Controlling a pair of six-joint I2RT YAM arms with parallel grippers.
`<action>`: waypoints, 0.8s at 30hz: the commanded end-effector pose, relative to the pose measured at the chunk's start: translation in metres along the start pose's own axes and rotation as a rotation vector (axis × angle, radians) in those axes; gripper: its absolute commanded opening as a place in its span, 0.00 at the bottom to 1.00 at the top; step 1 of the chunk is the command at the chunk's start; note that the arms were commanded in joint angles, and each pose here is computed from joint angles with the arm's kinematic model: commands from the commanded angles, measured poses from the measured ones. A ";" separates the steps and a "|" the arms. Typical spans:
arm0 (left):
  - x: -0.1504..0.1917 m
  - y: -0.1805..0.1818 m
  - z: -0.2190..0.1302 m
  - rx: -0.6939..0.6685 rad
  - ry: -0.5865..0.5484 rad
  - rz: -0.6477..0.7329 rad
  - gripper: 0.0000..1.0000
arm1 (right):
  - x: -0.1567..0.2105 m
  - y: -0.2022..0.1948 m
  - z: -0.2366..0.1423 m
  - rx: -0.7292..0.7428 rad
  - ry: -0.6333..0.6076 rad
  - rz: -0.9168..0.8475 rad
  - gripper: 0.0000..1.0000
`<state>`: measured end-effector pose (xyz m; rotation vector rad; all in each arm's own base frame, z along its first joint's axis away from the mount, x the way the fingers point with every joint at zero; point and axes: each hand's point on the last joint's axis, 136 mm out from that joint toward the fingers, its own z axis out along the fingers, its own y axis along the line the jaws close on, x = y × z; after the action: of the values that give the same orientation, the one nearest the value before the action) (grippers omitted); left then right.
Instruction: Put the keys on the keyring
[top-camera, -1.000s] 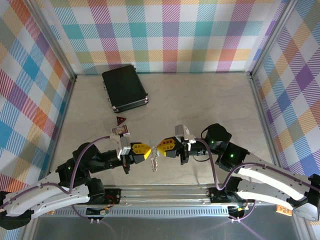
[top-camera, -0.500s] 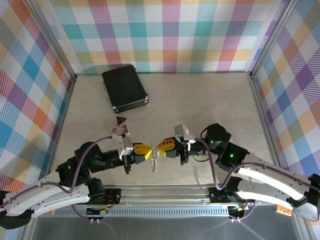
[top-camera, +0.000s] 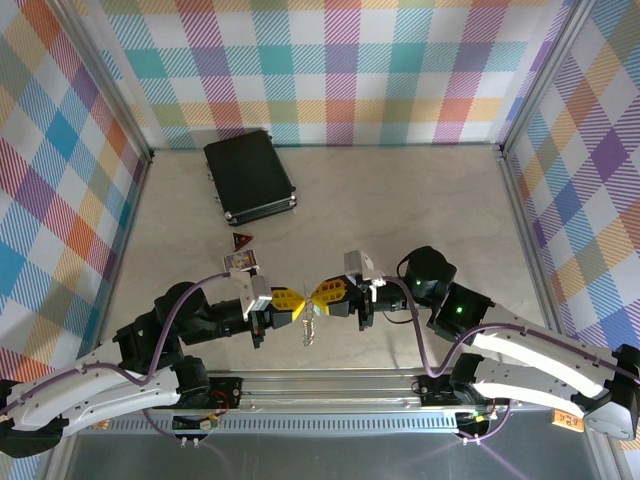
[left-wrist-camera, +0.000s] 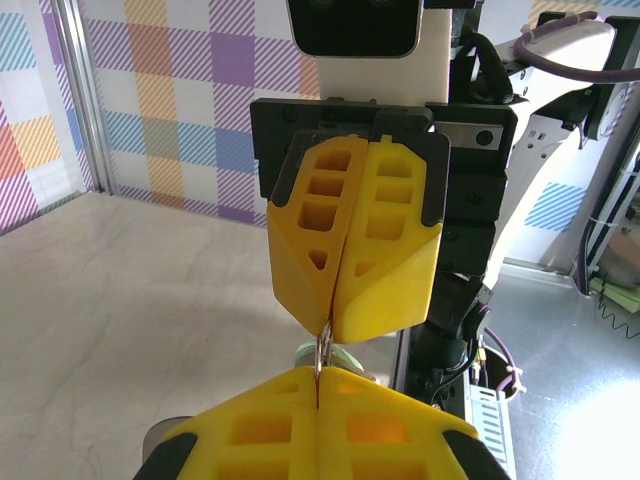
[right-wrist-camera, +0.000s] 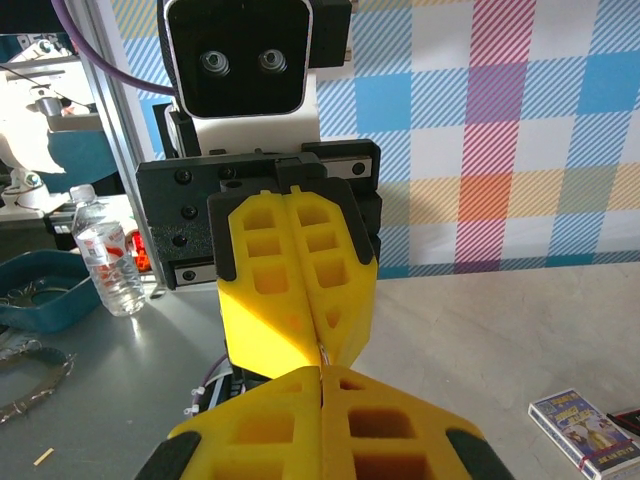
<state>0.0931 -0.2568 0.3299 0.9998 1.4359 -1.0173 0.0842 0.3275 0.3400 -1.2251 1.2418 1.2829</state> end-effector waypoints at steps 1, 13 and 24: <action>-0.023 -0.004 -0.005 0.011 -0.058 0.020 0.00 | -0.013 0.011 0.001 -0.047 -0.027 -0.029 0.00; -0.028 -0.004 -0.007 0.008 -0.069 0.002 0.00 | -0.002 0.018 0.002 -0.073 0.031 -0.066 0.00; -0.029 -0.005 -0.005 0.013 -0.074 -0.007 0.00 | 0.008 0.021 -0.002 -0.051 0.087 -0.136 0.00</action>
<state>0.0915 -0.2569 0.3264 1.0140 1.4562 -1.0212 0.0743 0.3267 0.3278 -1.3362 1.2184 1.1928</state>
